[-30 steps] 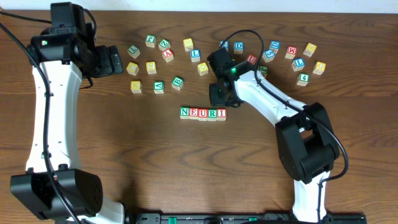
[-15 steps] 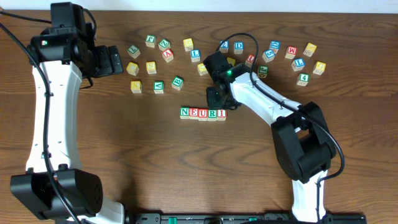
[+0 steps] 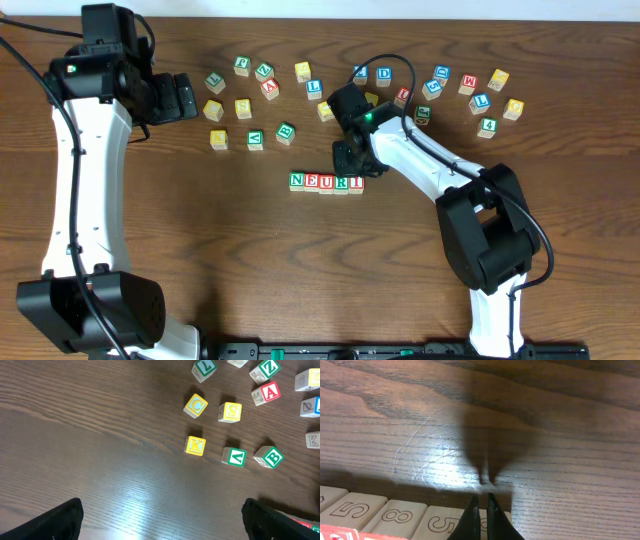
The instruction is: Spell out NEURIPS
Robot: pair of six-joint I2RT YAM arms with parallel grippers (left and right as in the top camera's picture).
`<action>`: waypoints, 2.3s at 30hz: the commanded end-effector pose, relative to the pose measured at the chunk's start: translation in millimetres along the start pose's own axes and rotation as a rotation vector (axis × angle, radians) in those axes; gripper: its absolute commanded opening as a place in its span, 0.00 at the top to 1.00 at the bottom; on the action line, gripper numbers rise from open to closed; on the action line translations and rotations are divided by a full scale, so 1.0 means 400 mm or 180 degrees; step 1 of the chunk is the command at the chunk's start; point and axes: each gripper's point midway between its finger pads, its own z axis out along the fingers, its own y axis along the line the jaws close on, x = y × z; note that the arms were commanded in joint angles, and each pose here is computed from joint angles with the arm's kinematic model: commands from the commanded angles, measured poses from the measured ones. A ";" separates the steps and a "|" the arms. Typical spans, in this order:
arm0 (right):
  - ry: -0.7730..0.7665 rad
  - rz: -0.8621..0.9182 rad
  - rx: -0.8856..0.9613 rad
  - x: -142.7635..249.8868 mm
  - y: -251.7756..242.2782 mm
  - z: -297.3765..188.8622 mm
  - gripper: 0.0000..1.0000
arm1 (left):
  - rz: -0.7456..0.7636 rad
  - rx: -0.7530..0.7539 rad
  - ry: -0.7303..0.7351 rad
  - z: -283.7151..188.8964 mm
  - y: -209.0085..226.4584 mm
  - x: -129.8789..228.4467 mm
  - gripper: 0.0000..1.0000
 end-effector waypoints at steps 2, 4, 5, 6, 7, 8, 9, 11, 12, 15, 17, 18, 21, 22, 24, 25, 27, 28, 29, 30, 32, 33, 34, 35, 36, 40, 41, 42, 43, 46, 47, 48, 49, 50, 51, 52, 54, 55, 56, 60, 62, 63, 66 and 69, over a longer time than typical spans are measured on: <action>0.0076 0.0020 0.0025 0.017 0.000 0.015 0.98 | 0.0028 -0.0036 -0.0058 -0.017 0.009 -0.007 0.00; 0.0079 0.0020 0.0026 0.018 0.000 0.015 0.98 | 0.0028 -0.0036 -0.0058 -0.017 0.009 -0.007 0.00; 0.0080 0.0020 0.0027 0.018 -0.001 0.015 0.98 | 0.0028 -0.0036 -0.0058 -0.017 0.009 -0.007 0.00; 0.0080 0.0021 0.0027 0.018 -0.001 0.015 0.98 | 0.0028 -0.0036 -0.0058 -0.017 0.009 -0.007 0.00; 0.0080 0.0020 0.0027 0.018 -0.001 0.015 0.98 | 0.0028 -0.0036 -0.0058 -0.017 0.009 -0.007 0.00; 0.0082 0.0020 0.0028 0.018 -0.001 0.015 0.98 | 0.0028 -0.0036 -0.0058 -0.017 0.009 -0.007 0.00; 0.0082 0.0021 0.0028 0.018 -0.001 0.015 0.99 | 0.0028 -0.0036 -0.0058 -0.017 0.009 -0.007 0.00; 0.0087 0.0033 0.0031 0.019 -0.002 0.015 0.98 | 0.0028 -0.0036 -0.0058 -0.017 0.009 -0.007 0.00; 0.0090 0.0032 0.0032 0.020 -0.001 0.015 0.98 | 0.0028 -0.0036 -0.0058 -0.017 0.009 -0.007 0.00; 0.0103 0.0032 0.0039 0.023 -0.003 0.015 0.98 | 0.0028 -0.0036 -0.0058 -0.017 0.009 -0.007 0.00; 0.0104 0.0034 0.0039 0.023 -0.003 0.015 0.99 | 0.0028 -0.0036 -0.0058 -0.017 0.009 -0.007 0.00; 0.0103 0.0045 0.0039 0.023 -0.003 0.015 0.98 | 0.0028 -0.0036 -0.0058 -0.017 0.009 -0.007 0.00; 0.0103 0.0045 0.0039 0.023 -0.003 0.015 0.98 | 0.0028 -0.0036 -0.0058 -0.017 0.009 -0.007 0.00; 0.0103 0.0045 0.0039 0.023 -0.003 0.015 0.98 | 0.0028 -0.0036 -0.0058 -0.017 0.009 -0.007 0.00; 0.0102 0.0045 0.0038 0.022 -0.003 0.015 0.98 | 0.0028 -0.0036 -0.0058 -0.017 0.009 -0.007 0.00; 0.0101 0.0045 0.0038 0.022 -0.003 0.015 0.98 | 0.0028 -0.0036 -0.0058 -0.017 0.009 -0.007 0.00; 0.0086 0.0043 0.0030 0.019 -0.001 0.015 0.98 | 0.0028 -0.0036 -0.0058 -0.017 0.009 -0.007 0.00; 0.0064 0.0043 0.0022 0.015 0.000 0.015 0.98 | 0.0028 -0.0036 -0.0058 -0.017 0.009 -0.007 0.00; 0.0030 0.0042 0.0014 0.009 0.002 0.015 0.97 | 0.0028 -0.0036 -0.0058 -0.017 0.009 -0.007 0.00; -0.0011 0.0044 0.0000 0.000 0.004 0.015 0.97 | 0.0028 -0.0036 -0.0058 -0.017 0.009 -0.007 0.00; -0.0099 0.0059 -0.0028 -0.021 0.004 0.011 0.96 | 0.0028 -0.0036 -0.0058 -0.017 0.009 -0.007 0.00; -0.0131 0.0054 -0.0040 -0.031 0.002 0.007 0.96 | 0.0028 -0.0036 -0.0058 -0.017 0.009 -0.007 0.00; -0.0175 0.0055 -0.0048 -0.046 -0.002 -0.001 0.96 | 0.0028 -0.0036 -0.0058 -0.017 0.009 -0.007 0.00; -0.0219 0.0050 -0.0064 -0.062 -0.005 -0.011 0.95 | 0.0028 -0.0036 -0.0058 -0.017 0.009 -0.007 0.00; -0.0261 0.0061 -0.0078 -0.077 -0.009 -0.022 0.95 | 0.0028 -0.0036 -0.0058 -0.017 0.009 -0.007 0.00; -0.0470 0.0101 -0.0140 -0.150 -0.024 -0.091 0.94 | 0.0028 -0.0036 -0.0058 -0.017 0.009 -0.007 0.00; -0.0531 0.0090 -0.0155 -0.168 -0.027 -0.115 0.93 | 0.0028 -0.0036 -0.0058 -0.017 0.009 -0.007 0.00; -0.0577 0.0067 -0.0166 -0.182 -0.028 -0.135 0.93 | 0.0028 -0.0036 -0.0058 -0.017 0.009 -0.007 0.00; -0.0633 0.0039 -0.0177 -0.197 -0.029 -0.162 0.91 | 0.0028 -0.0036 -0.0058 -0.017 0.009 -0.007 0.00; -0.0732 -0.0043 -0.0194 -0.224 -0.027 -0.226 0.88 | 0.0028 -0.0036 -0.0058 -0.017 0.009 -0.007 0.00; -0.0751 -0.0039 -0.0197 -0.230 -0.027 -0.248 0.86 | 0.0028 -0.0036 -0.0058 -0.017 0.009 -0.007 0.00; -0.0763 -0.0056 -0.0198 -0.235 -0.028 -0.264 0.86 | 0.0028 -0.0036 -0.0058 -0.017 0.009 -0.007 0.00; -0.0771 -0.0052 -0.0198 -0.239 -0.029 -0.280 0.85 | 0.0028 -0.0036 -0.0058 -0.017 0.009 -0.007 0.00; -0.0778 -0.0052 -0.0199 -0.241 -0.029 -0.292 0.85 | 0.0028 -0.0036 -0.0058 -0.017 0.009 -0.007 0.00; -0.0786 -0.0045 -0.0200 -0.244 -0.030 -0.306 0.83 | 0.0028 -0.0036 -0.0058 -0.017 0.009 -0.007 0.00; -0.0793 -0.0042 -0.0203 -0.246 -0.030 -0.320 0.79 | 0.0028 -0.0036 -0.0058 -0.017 0.009 -0.007 0.00; -0.0800 -0.0036 -0.0203 -0.248 -0.031 -0.337 0.76 | 0.0028 -0.0036 -0.0058 -0.017 0.009 -0.007 0.00; -0.0805 -0.0035 -0.0205 -0.249 -0.031 -0.346 0.74 | 0.0028 -0.0036 -0.0058 -0.017 0.009 -0.007 0.00; -0.0811 -0.0034 -0.0206 -0.250 -0.031 -0.356 0.73 | 0.0028 -0.0036 -0.0058 -0.017 0.009 -0.007 0.00; -0.0871 -0.0036 -0.0243 -0.260 -0.025 -0.389 0.67 | 0.0028 -0.0036 -0.0058 -0.017 0.009 -0.007 0.00; -0.0914 -0.0047 -0.0279 -0.267 -0.019 -0.406 0.64 | 0.0028 -0.0036 -0.0058 -0.017 0.009 -0.007 0.00; -0.0928 -0.0075 -0.0306 -0.269 -0.014 -0.414 0.62 | 0.0028 -0.0036 -0.0058 -0.017 0.009 -0.007 0.00; -0.1000 -0.0104 -0.0352 -0.280 -0.006 -0.441 0.60 | 0.0028 -0.0036 -0.0058 -0.017 0.009 -0.007 0.00; -0.1106 -0.0036 -0.0398 -0.296 0.000 -0.470 0.61 | 0.0028 -0.0036 -0.0058 -0.017 0.009 -0.007 0.00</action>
